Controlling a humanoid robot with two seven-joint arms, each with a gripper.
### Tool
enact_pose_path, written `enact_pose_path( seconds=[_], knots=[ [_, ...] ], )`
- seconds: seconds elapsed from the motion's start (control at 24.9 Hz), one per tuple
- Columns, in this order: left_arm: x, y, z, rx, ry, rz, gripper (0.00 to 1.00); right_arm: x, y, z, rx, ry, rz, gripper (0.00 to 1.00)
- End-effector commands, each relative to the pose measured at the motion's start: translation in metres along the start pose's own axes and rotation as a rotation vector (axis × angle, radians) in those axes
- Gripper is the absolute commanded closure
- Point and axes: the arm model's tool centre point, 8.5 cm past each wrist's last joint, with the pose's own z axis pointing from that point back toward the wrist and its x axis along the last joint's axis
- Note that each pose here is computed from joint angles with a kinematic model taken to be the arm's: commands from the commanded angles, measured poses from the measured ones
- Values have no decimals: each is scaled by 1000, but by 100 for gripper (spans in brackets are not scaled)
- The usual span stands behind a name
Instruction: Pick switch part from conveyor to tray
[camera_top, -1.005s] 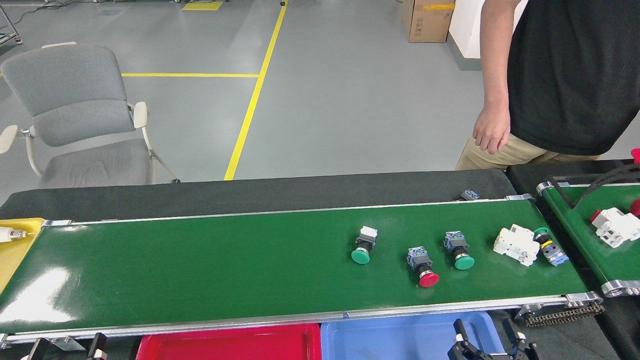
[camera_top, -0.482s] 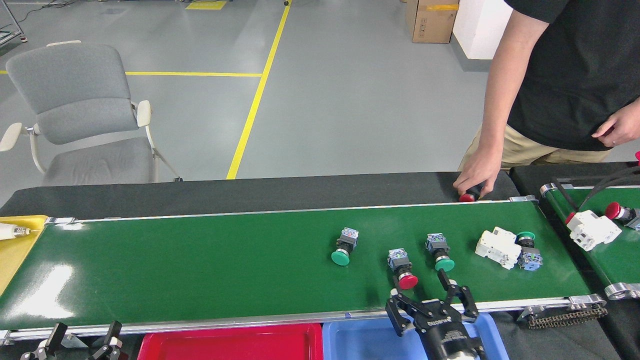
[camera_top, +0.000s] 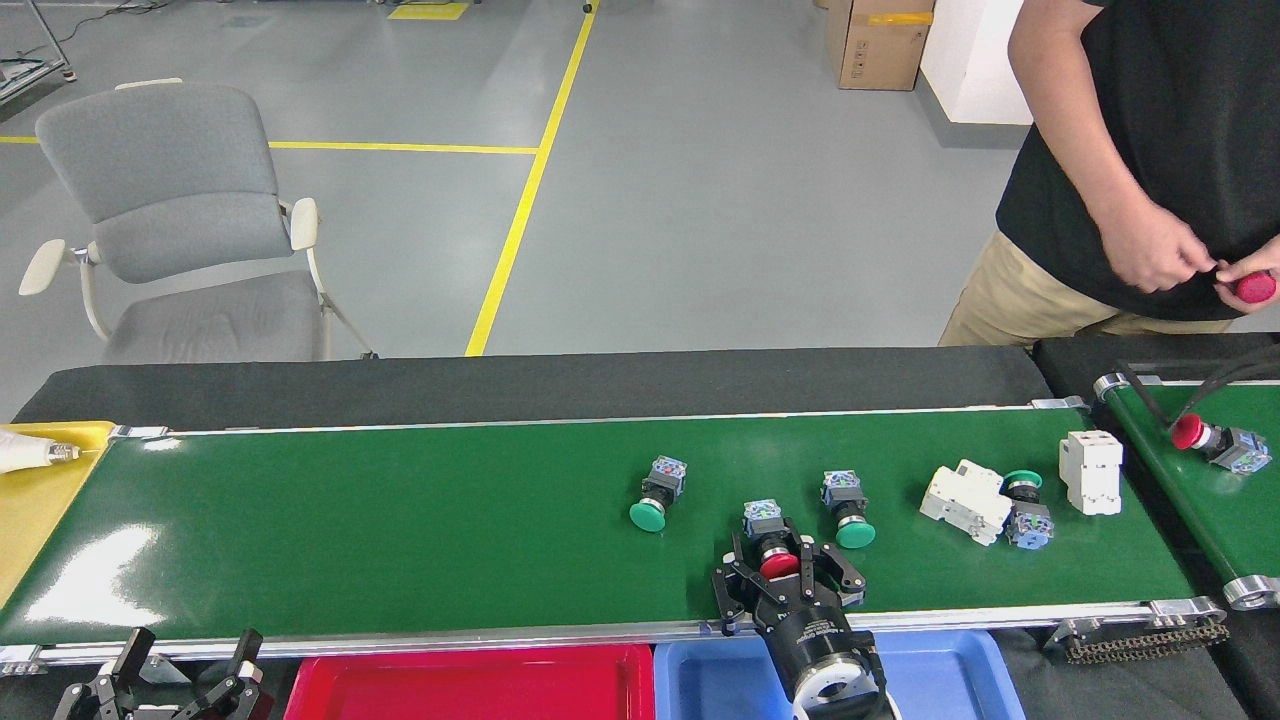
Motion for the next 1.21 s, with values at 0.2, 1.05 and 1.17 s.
enact_pose_path(
  seconds=[0.2, 1.05, 1.17],
  knots=[
    [25, 16, -29, 30, -181, -64, 0, 77, -33, 28, -114, -694, 89, 9],
    [128, 8, -156, -72, -376, -66, 0, -114, 22, 143, -132, 316, -141, 5],
    [127, 6, -164, -85, -373, -62, 0, -121, 1, 121, -183, 313, -118, 5]
  ],
)
